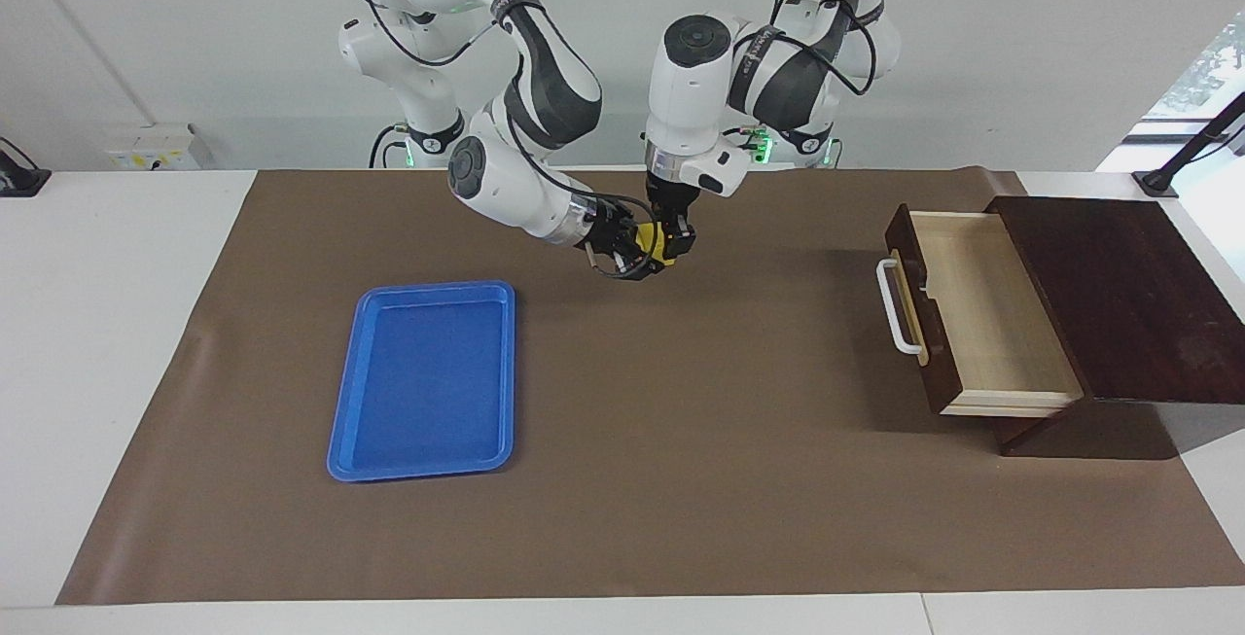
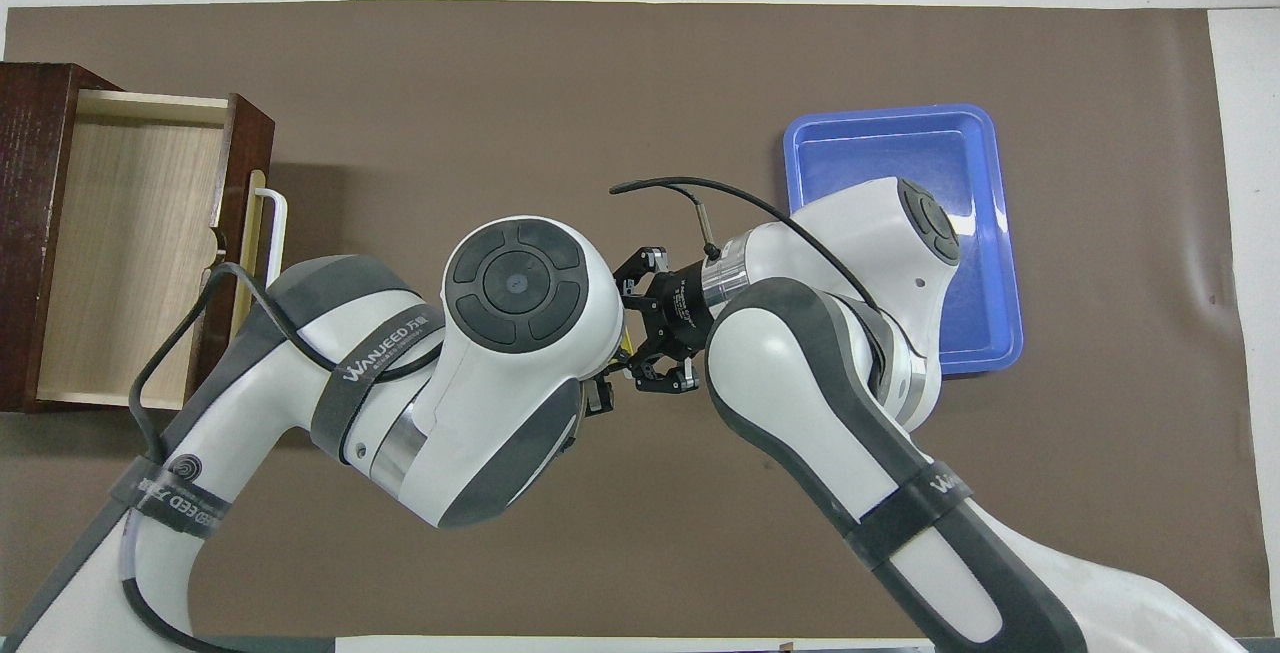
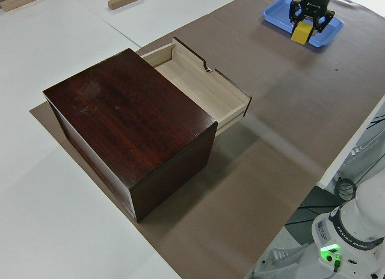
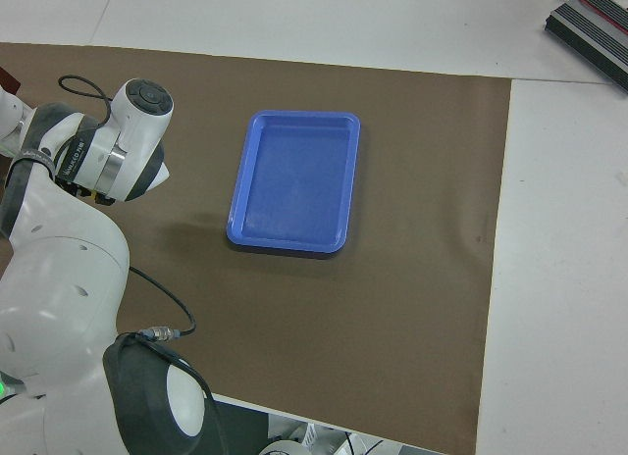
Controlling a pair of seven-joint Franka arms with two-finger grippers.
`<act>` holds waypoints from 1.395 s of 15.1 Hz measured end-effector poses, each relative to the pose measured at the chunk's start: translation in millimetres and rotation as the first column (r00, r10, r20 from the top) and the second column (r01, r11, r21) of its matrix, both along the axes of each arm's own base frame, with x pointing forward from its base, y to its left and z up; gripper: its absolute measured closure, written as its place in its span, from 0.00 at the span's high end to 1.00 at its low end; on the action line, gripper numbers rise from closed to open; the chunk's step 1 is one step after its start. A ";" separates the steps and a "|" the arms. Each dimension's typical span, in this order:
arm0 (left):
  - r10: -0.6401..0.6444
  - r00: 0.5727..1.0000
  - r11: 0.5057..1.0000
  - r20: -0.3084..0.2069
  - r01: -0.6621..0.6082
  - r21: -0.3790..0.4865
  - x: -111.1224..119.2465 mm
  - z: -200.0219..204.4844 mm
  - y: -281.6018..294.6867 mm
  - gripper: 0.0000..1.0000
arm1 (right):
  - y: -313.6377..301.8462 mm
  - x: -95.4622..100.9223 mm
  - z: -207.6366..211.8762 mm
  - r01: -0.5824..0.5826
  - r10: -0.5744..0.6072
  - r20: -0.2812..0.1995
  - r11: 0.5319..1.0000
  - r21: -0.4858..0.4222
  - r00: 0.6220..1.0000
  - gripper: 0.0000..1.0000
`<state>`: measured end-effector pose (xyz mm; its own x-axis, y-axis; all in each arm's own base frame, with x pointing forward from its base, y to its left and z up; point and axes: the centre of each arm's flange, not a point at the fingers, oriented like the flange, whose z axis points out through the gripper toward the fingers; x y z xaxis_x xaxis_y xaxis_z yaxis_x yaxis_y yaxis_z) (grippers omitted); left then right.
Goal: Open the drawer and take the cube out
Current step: 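Carry the cube to the tray while the left gripper closes the drawer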
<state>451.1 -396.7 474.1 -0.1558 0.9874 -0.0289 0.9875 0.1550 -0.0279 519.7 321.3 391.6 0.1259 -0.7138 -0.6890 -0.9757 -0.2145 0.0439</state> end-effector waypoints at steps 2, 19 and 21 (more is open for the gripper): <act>-0.001 1.000 1.000 0.006 0.001 0.000 3.8 2.3 3.6 0.68 | 0.6 -0.4 0.2 -0.003 0.003 -0.002 1.000 0.001 1.000 0.55; -0.261 0.965 0.963 0.040 0.257 0.078 133.5 -37.3 317.0 1.00 | -246.6 93.8 -14.4 0.270 -0.266 0.090 0.962 -0.031 0.960 0.55; -0.309 0.950 0.949 0.037 0.306 0.080 135.6 -37.2 333.1 1.00 | -277.4 97.9 -35.4 0.263 -0.258 0.103 0.964 -0.036 0.961 0.55</act>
